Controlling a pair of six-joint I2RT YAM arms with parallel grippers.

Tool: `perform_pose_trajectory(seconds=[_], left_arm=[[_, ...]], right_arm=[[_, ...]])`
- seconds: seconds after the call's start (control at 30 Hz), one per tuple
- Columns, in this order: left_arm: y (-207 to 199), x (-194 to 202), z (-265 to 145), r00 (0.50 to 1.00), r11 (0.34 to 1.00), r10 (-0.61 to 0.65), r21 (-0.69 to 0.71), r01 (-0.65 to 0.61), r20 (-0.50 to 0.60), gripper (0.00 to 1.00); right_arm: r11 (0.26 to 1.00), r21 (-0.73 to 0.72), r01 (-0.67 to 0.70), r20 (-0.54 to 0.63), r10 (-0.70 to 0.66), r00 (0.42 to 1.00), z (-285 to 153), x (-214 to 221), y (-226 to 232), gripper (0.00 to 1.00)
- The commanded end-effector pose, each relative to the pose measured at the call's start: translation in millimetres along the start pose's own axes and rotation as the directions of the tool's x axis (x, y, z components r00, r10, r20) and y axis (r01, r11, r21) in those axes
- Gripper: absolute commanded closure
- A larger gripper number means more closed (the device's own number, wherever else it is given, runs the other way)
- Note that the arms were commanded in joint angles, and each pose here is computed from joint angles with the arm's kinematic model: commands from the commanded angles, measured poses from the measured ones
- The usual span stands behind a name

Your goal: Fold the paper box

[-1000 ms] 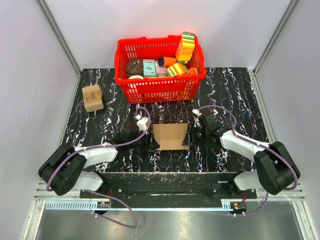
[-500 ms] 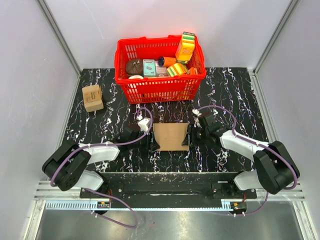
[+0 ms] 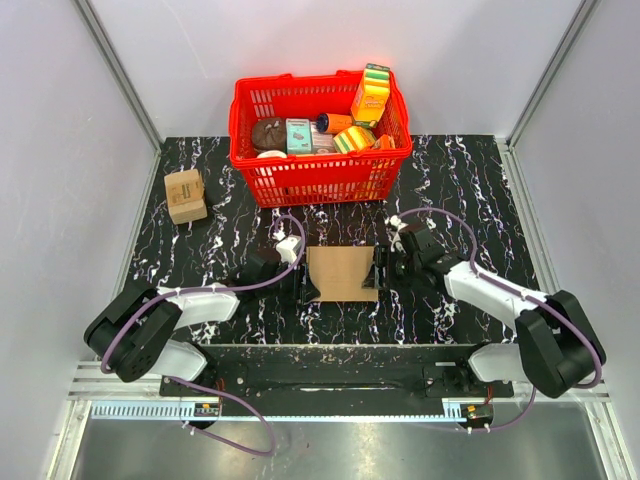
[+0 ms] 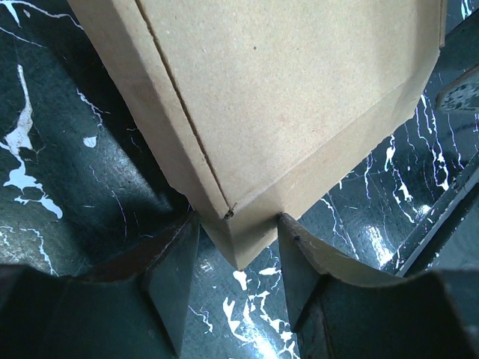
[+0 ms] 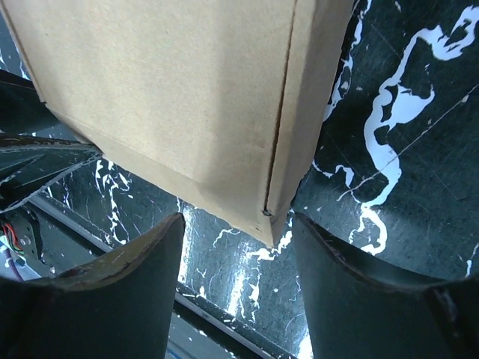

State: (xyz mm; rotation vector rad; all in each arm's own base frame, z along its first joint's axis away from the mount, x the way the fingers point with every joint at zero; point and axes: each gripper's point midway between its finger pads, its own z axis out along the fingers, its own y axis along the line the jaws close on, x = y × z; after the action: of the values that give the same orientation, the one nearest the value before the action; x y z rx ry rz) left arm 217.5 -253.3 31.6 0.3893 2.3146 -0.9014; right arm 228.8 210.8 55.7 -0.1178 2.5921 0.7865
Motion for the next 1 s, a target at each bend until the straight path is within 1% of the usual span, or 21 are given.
perform_pose_trajectory(seconds=[0.0,0.17,0.23,0.43,0.53,0.63,0.7,0.73,0.97], left_arm=[[-16.2,-29.9,-0.7,0.995,0.998,0.047,0.042,-0.050,0.083,0.50],[-16.8,-31.0,-1.1,0.995,0.998,0.049,0.042,-0.052,0.084,0.50],[-17.3,-31.7,-1.6,0.995,0.998,0.051,0.043,-0.054,0.085,0.50],[-18.1,-32.9,-2.3,0.995,0.998,0.051,0.043,-0.055,0.087,0.49],[-18.2,-33.5,-2.1,0.995,0.997,0.053,0.044,-0.057,0.088,0.49],[-18.3,-33.8,-1.8,0.995,0.997,0.053,0.044,-0.057,0.088,0.49],[-18.1,-33.4,-1.6,0.995,0.998,0.051,0.043,-0.055,0.087,0.49],[-18.1,-33.4,-1.6,0.995,0.998,0.051,0.043,-0.055,0.087,0.50],[-18.2,-34.0,-1.0,0.995,0.997,0.053,0.044,-0.057,0.088,0.50]], right_arm=[[0.999,0.016,0.043,0.110,-0.045,0.993,-17.2,-34.6,8.6,0.34],[0.997,0.045,0.058,0.171,-0.065,0.983,-30.2,-50.1,10.1,0.34],[0.997,0.033,0.069,0.197,-0.074,0.978,-33.4,-56.6,14.6,0.38],[0.986,-0.094,0.139,0.238,-0.113,0.965,-33.7,-72.5,43.9,0.50],[0.973,-0.154,0.170,0.256,-0.127,0.958,-30.8,-81.4,57.9,0.53],[0.964,-0.181,0.196,0.288,-0.138,0.948,-25.9,-91.7,65.0,0.53],[0.969,-0.165,0.186,0.273,-0.137,0.952,-15.8,-93.1,60.0,0.54],[0.965,-0.168,0.199,0.296,-0.143,0.944,-13.3,-100.5,62.5,0.54],[0.975,-0.126,0.182,0.277,-0.142,0.950,20.3,-108.9,48.1,0.55]])
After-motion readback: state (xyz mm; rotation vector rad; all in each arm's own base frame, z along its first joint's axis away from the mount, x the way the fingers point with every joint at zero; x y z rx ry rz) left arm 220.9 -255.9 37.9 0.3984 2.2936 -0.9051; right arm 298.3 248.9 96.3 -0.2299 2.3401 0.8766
